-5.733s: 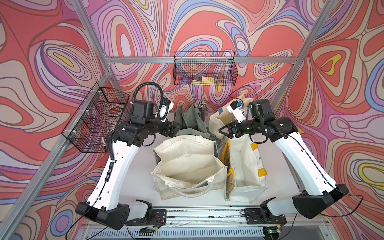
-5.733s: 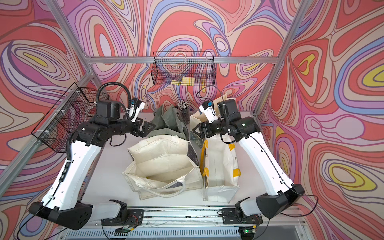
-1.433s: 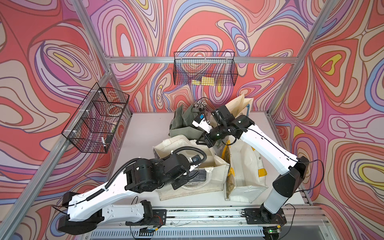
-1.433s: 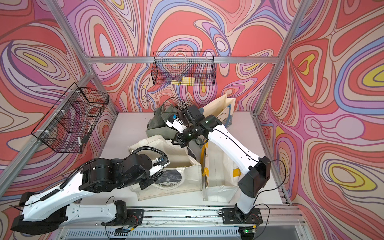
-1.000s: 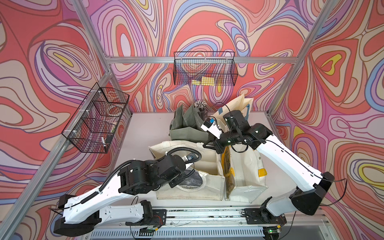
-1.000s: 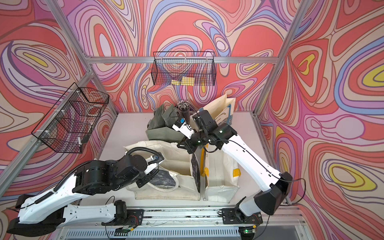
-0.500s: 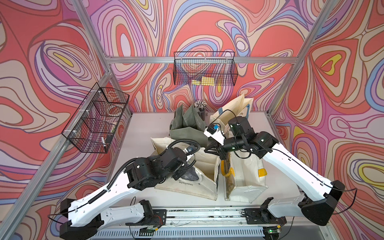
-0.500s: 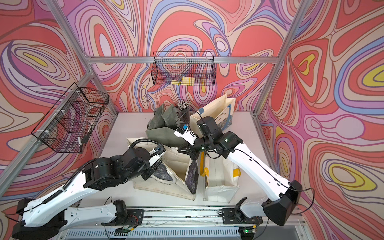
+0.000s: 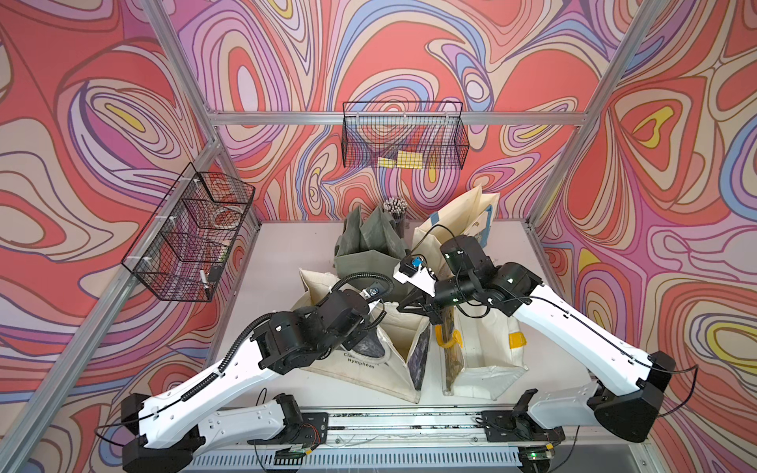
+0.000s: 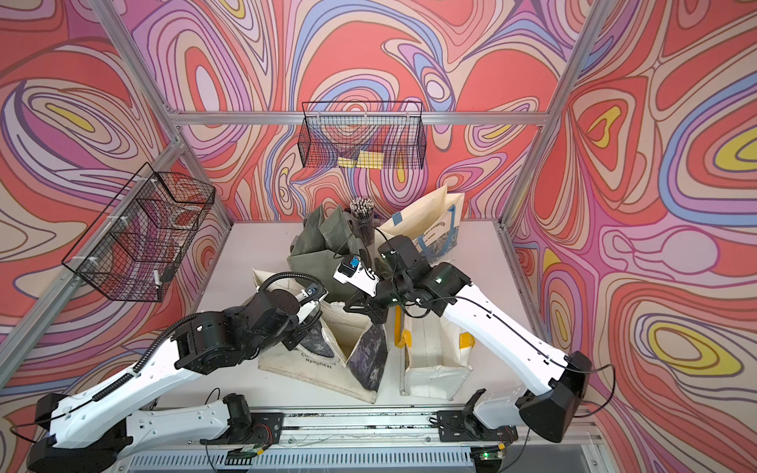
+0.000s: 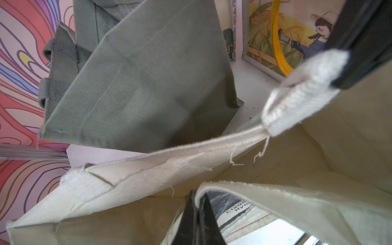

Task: Put away the canvas bag
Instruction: Press the canvas bag at the center of the board.

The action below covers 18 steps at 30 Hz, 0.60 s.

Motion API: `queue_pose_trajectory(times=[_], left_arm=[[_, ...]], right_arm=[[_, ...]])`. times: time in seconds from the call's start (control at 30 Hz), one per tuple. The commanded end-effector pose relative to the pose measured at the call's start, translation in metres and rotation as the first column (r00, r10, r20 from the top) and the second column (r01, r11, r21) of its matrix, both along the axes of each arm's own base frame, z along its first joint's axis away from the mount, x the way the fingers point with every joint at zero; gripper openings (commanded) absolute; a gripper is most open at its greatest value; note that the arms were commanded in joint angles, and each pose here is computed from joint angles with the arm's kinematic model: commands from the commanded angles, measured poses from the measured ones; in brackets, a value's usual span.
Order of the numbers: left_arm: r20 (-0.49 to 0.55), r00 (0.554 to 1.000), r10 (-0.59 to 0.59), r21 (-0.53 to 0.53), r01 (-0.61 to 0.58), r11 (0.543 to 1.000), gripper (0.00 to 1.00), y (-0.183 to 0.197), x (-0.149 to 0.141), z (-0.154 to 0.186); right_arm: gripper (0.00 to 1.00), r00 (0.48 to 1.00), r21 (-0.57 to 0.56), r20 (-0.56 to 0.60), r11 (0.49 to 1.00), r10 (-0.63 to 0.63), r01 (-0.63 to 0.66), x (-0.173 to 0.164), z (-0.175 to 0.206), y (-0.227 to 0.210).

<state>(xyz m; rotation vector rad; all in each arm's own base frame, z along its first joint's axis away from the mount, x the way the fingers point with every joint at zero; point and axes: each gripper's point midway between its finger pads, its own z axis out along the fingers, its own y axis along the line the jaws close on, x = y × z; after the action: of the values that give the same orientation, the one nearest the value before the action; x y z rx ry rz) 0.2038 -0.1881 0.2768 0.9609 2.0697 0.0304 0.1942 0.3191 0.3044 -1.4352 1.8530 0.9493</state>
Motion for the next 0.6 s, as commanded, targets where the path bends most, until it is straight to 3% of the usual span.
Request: queue_pose_trajectory(times=[0.0,0.07,0.57], left_arm=[[0.078,0.995,0.055,-0.041,-0.052,0.998,0.19,0.007,0.01,0.018],[0.085,0.995,0.05,-0.039,-0.047,0.998,0.31,0.008,0.009,0.018],[0.252,0.967,-0.024,0.027,0.017,0.999,0.82,0.019,0.014,0.026]], right_arm=[[0.0,0.999,-0.003,-0.004,0.999,0.04,-0.04,-0.01,0.002,0.0],[0.0,0.999,-0.002,-0.002,0.999,0.041,-0.041,-0.01,0.002,0.001],[0.0,0.998,-0.018,0.031,0.998,0.056,-0.055,-0.009,0.002,0.002]])
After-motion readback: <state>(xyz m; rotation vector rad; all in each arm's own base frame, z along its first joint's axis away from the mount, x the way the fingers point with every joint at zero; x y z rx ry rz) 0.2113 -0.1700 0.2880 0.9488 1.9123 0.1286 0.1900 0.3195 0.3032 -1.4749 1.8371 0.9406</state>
